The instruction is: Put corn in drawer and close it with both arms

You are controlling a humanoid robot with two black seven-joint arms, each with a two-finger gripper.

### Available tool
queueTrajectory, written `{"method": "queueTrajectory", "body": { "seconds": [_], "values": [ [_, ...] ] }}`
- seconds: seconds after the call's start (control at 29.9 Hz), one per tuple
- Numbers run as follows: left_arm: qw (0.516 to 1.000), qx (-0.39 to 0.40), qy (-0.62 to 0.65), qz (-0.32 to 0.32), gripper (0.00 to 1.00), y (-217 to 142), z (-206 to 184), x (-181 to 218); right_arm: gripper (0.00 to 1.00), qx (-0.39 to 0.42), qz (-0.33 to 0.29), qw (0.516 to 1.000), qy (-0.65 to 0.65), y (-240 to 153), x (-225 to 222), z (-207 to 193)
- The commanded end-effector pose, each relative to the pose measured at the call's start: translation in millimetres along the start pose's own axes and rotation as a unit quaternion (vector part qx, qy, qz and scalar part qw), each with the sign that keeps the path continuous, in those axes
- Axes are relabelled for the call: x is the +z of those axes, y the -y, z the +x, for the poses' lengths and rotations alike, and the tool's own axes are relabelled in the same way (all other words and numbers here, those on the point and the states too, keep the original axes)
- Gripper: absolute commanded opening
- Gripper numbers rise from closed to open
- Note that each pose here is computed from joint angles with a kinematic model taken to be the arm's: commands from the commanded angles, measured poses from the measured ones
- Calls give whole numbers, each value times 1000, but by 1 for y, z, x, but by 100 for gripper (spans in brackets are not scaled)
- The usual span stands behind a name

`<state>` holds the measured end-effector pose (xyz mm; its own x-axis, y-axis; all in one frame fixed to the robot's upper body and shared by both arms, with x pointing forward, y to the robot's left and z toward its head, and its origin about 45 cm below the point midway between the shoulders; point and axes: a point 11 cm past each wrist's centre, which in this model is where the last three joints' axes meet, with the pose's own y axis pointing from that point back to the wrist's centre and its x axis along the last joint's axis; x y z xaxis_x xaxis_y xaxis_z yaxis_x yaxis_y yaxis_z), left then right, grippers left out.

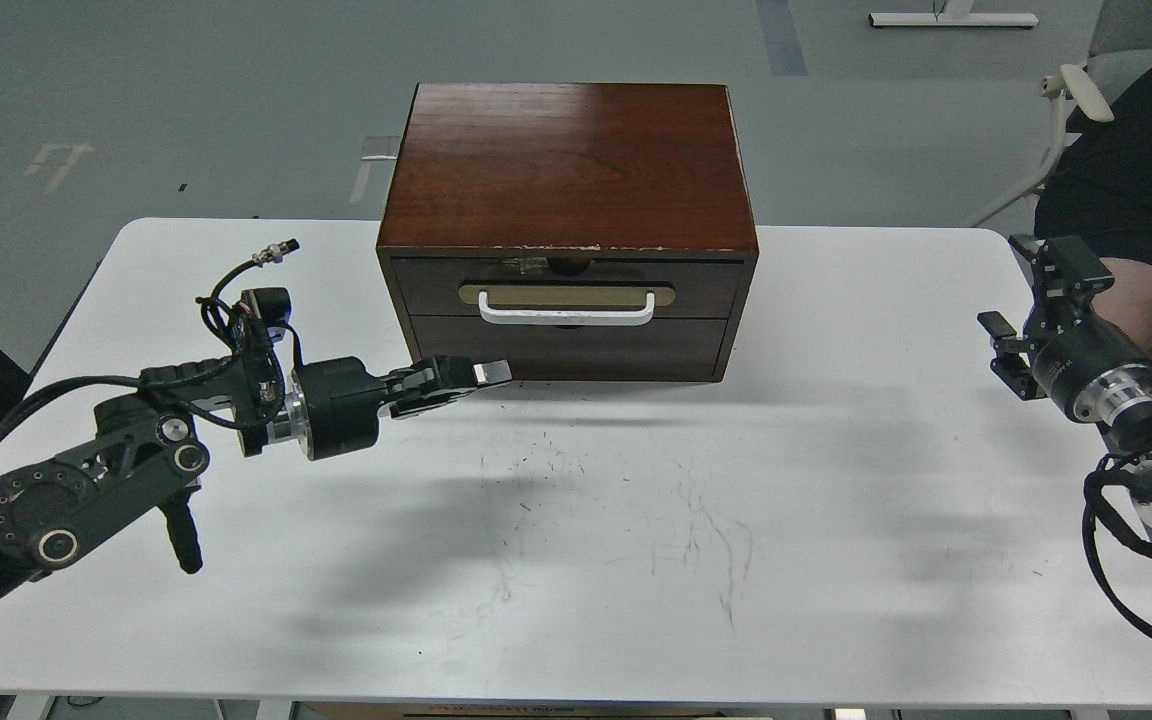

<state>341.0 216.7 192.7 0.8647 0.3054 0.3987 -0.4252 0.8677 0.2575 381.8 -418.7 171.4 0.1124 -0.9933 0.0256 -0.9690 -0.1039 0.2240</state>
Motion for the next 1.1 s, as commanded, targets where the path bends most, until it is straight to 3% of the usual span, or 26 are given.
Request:
{"method": "queueTrajectory", "body": {
  "seconds": [0.0,0.07,0.1,0.37,0.6,1.07],
  "values": [
    [998,20,-37,-35,44,-14,9,14,100,0,1,1000,1,0,-1,0],
    [995,41,-69,-52,75,-21,17,19,100,1,5,1000,3,1,-3,0],
    [990,65,-105,-71,100,-29,26,24,100,3,9,1000,5,2,-6,1],
    [953,179,-206,-133,100,-66,71,31,100,-3,34,999,32,13,-17,-14],
    [921,258,-266,-124,100,-89,66,0,100,-19,40,998,53,22,-14,-37],
    [893,290,-325,-114,100,-110,41,-33,100,-30,39,997,61,22,-12,-46]
  ]
}}
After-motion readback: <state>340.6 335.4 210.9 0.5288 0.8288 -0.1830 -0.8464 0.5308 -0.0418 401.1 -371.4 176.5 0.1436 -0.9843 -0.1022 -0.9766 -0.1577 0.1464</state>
